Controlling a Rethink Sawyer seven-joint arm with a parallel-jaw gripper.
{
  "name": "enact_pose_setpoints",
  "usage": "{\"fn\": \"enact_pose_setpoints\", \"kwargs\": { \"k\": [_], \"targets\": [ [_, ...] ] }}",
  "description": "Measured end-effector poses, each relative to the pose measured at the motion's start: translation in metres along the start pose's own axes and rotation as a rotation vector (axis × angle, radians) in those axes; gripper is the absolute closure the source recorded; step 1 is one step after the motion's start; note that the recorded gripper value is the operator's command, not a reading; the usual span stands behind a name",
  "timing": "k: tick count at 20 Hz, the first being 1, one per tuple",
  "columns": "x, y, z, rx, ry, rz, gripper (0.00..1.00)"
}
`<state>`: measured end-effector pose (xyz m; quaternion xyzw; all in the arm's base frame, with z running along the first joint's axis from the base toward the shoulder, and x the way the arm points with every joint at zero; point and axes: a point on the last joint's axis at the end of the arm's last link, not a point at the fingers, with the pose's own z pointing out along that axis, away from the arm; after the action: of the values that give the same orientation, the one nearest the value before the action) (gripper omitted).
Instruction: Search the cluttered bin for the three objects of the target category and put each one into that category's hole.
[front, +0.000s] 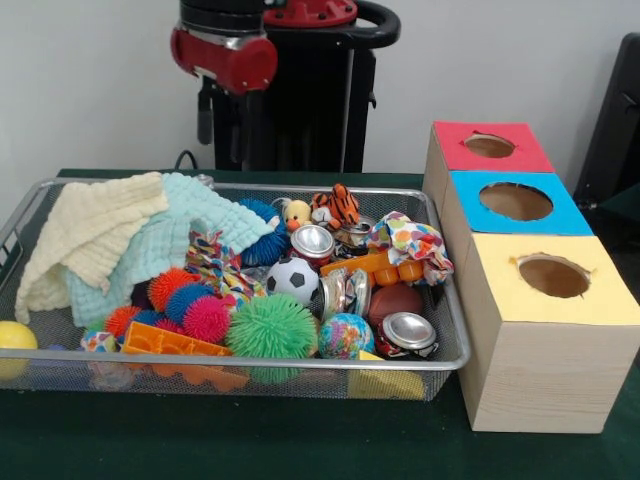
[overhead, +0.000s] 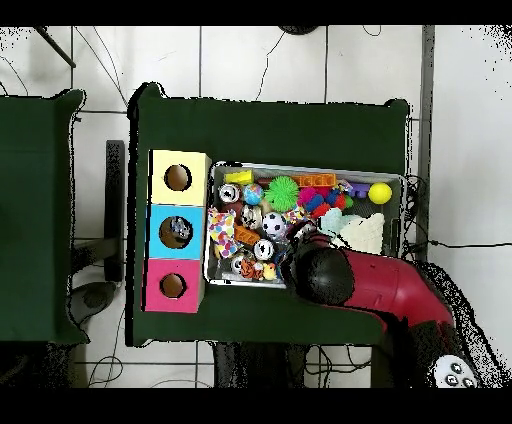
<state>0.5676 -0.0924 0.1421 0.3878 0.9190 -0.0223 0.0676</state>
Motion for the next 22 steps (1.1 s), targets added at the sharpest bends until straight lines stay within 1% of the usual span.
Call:
{"fn": "enact_pose_setpoints", "kwargs": {
  "k": [2,5,6,10,11,16,22],
  "targets": [
    [0.008,0.004,0.004,-0.007,0.001,-0.012,0.00],
    [0.024,0.014,0.017,-0.021,0.004,-0.037,0.00],
    [0.031,0.018,0.024,-0.028,0.008,-0.047,0.00],
    [0.041,0.024,0.037,-0.038,0.015,-0.059,0.00],
    [0.047,0.025,0.045,-0.043,0.020,-0.063,0.00],
    [0.059,0.024,0.063,-0.050,0.039,-0.053,0.00],
    [0.078,0.015,0.081,-0.041,0.075,-0.042,0.00]
  ]
}}
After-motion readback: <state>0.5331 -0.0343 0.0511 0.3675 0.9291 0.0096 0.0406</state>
